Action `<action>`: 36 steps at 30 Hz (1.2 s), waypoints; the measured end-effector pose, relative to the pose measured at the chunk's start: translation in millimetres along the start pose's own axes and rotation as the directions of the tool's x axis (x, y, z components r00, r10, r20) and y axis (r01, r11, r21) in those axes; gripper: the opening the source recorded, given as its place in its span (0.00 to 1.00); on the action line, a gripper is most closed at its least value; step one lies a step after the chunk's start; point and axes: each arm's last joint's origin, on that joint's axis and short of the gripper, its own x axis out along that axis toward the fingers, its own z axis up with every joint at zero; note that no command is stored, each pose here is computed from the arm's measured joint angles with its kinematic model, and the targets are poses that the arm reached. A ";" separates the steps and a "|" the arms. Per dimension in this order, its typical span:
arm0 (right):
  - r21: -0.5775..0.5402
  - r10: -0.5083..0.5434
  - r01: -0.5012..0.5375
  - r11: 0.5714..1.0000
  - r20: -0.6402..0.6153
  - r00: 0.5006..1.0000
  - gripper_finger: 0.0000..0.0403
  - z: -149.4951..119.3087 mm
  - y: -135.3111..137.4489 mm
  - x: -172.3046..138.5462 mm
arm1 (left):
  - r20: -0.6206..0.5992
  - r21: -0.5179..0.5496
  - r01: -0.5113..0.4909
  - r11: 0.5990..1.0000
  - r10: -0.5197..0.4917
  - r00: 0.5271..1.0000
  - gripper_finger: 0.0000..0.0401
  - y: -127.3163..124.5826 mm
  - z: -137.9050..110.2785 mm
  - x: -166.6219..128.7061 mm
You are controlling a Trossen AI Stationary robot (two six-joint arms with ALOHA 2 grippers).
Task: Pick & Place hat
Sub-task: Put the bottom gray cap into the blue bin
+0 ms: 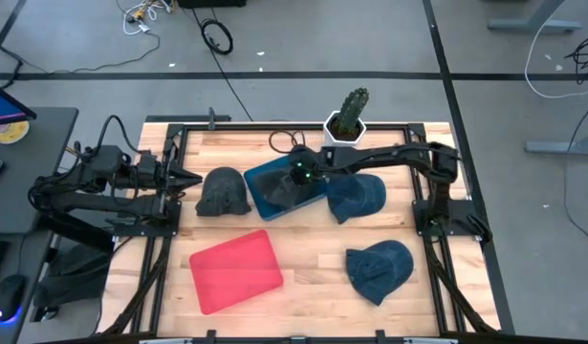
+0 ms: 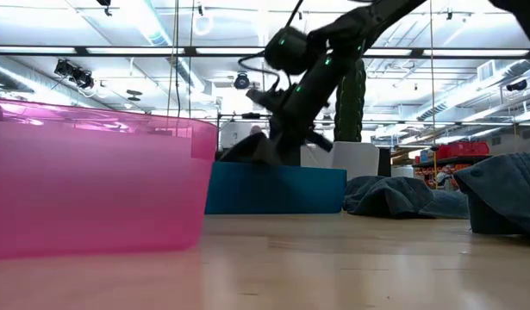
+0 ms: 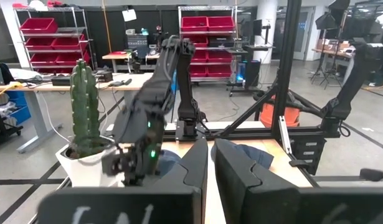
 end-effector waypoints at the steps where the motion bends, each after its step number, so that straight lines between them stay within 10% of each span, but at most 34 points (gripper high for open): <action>1: -0.001 -0.006 0.006 1.000 -0.009 1.000 0.00 -1.9 -0.8 5.8 | 0.000 0.000 0.000 1.000 0.000 1.000 0.07 0.0 0.0 0.0; 11: -0.006 -0.038 0.038 0.999 -0.047 0.998 0.00 -12.1 -8.5 40.8 | 0.003 0.000 0.000 1.000 0.000 1.000 0.07 0.0 0.3 0.0; 36: -0.153 0.093 -0.084 0.985 0.047 0.995 0.26 -3.4 18.9 -12.1 | 0.003 0.000 0.000 1.000 0.000 1.000 0.07 0.0 0.3 0.0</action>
